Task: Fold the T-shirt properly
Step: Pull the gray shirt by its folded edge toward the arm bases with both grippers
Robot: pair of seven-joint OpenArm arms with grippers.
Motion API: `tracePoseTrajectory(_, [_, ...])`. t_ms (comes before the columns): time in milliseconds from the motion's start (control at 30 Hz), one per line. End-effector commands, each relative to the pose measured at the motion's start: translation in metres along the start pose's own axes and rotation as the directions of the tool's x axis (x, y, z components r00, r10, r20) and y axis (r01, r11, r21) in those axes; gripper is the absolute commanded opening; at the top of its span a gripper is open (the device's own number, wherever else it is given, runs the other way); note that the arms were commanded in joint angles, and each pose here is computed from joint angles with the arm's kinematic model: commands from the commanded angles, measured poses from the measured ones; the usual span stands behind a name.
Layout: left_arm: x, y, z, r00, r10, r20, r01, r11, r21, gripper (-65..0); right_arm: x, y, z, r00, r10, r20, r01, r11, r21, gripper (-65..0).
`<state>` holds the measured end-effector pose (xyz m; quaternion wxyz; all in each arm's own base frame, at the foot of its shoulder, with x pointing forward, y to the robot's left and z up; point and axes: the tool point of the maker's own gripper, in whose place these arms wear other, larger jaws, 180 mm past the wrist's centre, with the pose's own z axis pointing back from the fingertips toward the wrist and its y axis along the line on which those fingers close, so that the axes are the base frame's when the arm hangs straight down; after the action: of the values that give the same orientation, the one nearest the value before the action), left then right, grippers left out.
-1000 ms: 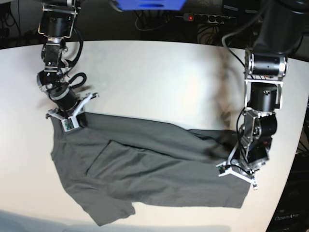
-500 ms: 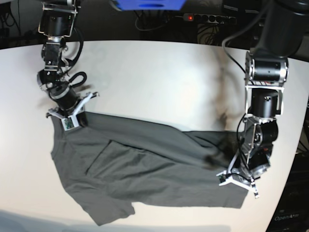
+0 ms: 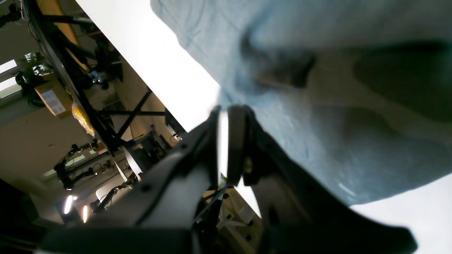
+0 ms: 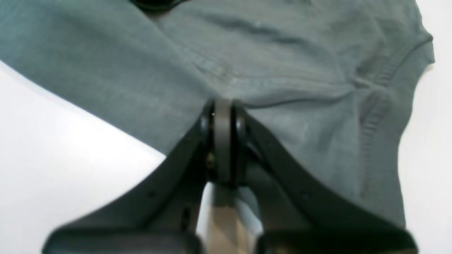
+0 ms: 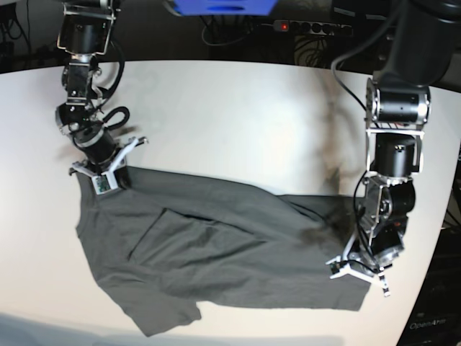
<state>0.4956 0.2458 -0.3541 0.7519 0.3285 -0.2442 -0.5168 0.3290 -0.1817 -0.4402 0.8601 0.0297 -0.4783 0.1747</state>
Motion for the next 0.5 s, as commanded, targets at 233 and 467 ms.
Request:
tracePoseTrajectory(233, [0.006,0.03,0.013,1.0,0.003,0.023,-0.005,0.995,0.1,-62.4,-0.006,-0.002,0.001,0.999,0.018,-0.037,-0.018,1.0,-0.004,-64.6])
tracePoseTrajectory(467, [0.003,0.0,0.016,0.999,-0.018,0.035,0.015,0.997,0.078,-62.7,-0.006,-0.002,0.001,0.999,0.018,-0.037,-0.018,1.0,-0.004,-64.6])
